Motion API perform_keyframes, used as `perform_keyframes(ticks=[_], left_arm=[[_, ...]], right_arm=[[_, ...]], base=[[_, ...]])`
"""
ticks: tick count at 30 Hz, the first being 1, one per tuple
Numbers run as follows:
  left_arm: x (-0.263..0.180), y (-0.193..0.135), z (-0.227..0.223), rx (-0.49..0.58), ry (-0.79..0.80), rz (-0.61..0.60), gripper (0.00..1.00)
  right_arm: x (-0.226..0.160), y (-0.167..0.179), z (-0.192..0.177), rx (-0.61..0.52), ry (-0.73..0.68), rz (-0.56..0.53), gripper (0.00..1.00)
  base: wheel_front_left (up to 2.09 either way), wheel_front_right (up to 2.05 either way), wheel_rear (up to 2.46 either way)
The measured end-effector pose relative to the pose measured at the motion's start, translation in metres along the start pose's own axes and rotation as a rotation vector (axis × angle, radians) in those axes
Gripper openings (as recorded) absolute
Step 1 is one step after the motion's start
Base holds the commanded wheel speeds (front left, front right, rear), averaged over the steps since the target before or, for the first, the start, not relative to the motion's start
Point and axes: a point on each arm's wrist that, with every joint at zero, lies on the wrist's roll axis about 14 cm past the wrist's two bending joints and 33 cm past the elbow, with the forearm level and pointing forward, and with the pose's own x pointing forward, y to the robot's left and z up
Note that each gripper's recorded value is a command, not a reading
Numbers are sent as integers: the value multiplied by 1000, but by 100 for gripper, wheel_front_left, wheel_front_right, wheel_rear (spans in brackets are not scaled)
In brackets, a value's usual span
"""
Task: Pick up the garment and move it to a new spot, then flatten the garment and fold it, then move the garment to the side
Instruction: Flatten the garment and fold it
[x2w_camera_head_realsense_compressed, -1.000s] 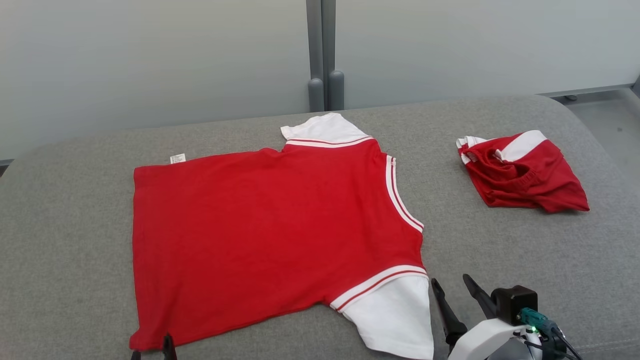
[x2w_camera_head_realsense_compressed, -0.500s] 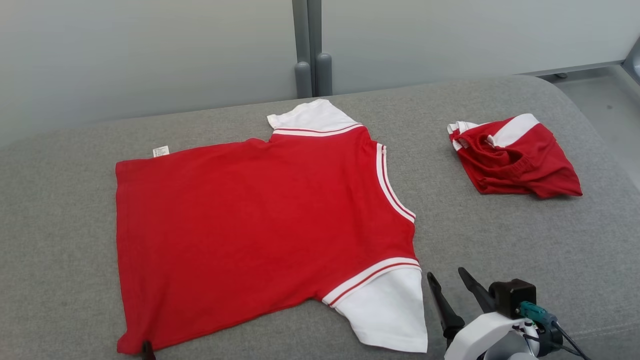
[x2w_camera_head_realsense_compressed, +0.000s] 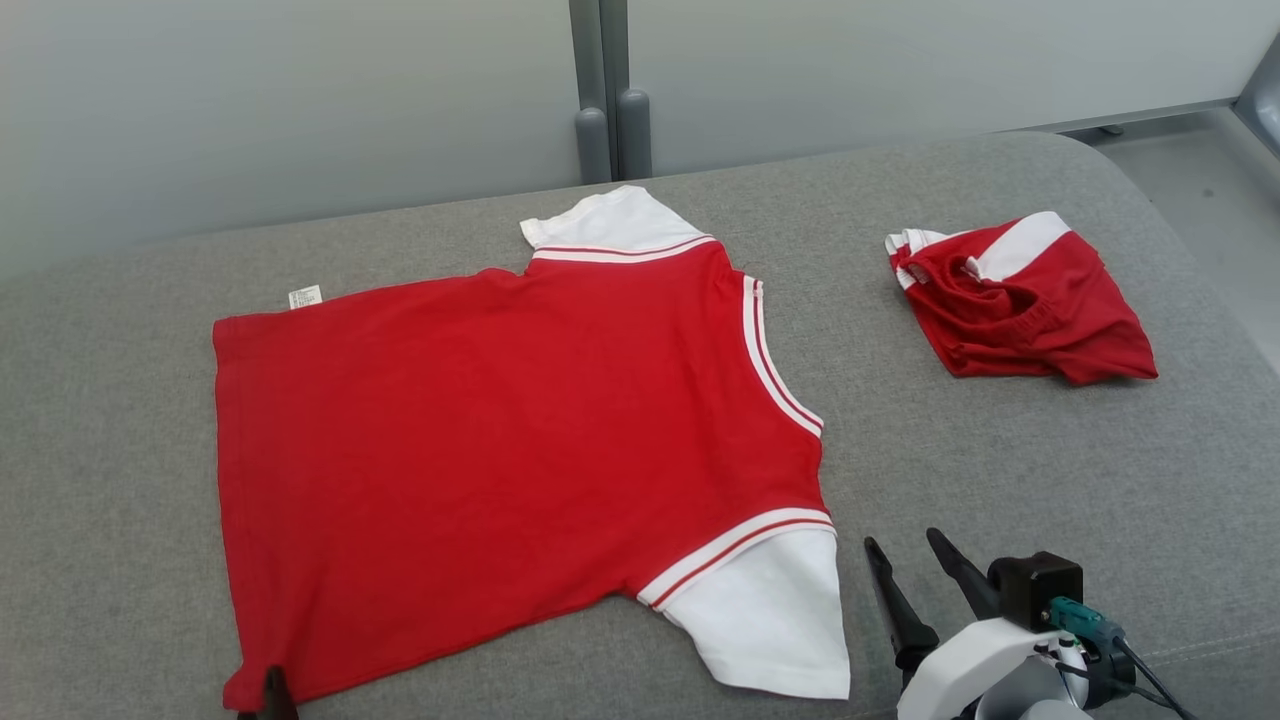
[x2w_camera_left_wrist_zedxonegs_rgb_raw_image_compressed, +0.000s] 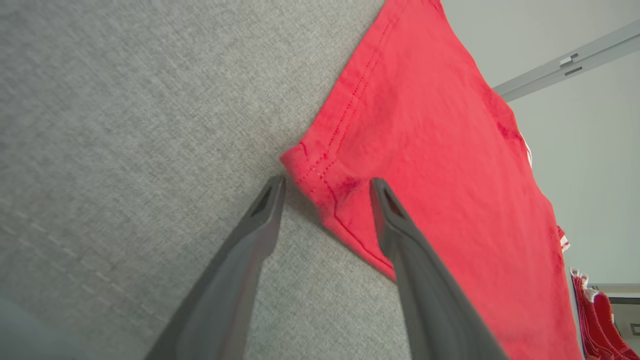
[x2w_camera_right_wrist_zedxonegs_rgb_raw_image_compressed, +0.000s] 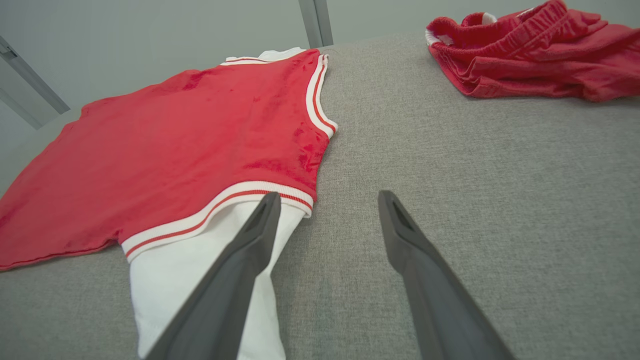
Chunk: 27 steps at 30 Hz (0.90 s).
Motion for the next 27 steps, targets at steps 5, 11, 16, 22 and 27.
perform_keyframes(ticks=[5,11,16,22,27], left_arm=[[4,0,4,-15,-18,8,45],[8,-2,6,-30,-29,11,0],[10,-6,8,-31,-37,5,0],[16,-22,7,-32,-37,-37,0],[18,-21,7,-30,-38,-32,0]], right_arm=[[0,0,-1,2,3,4,100],[0,1,-4,5,13,12,100],[-3,5,-14,40,47,34,100],[-13,17,-39,109,130,86,100],[-25,27,-56,124,195,130,100]], base=[[0,0,0],[0,0,0],[0,0,0],[0,0,0],[0,0,0]])
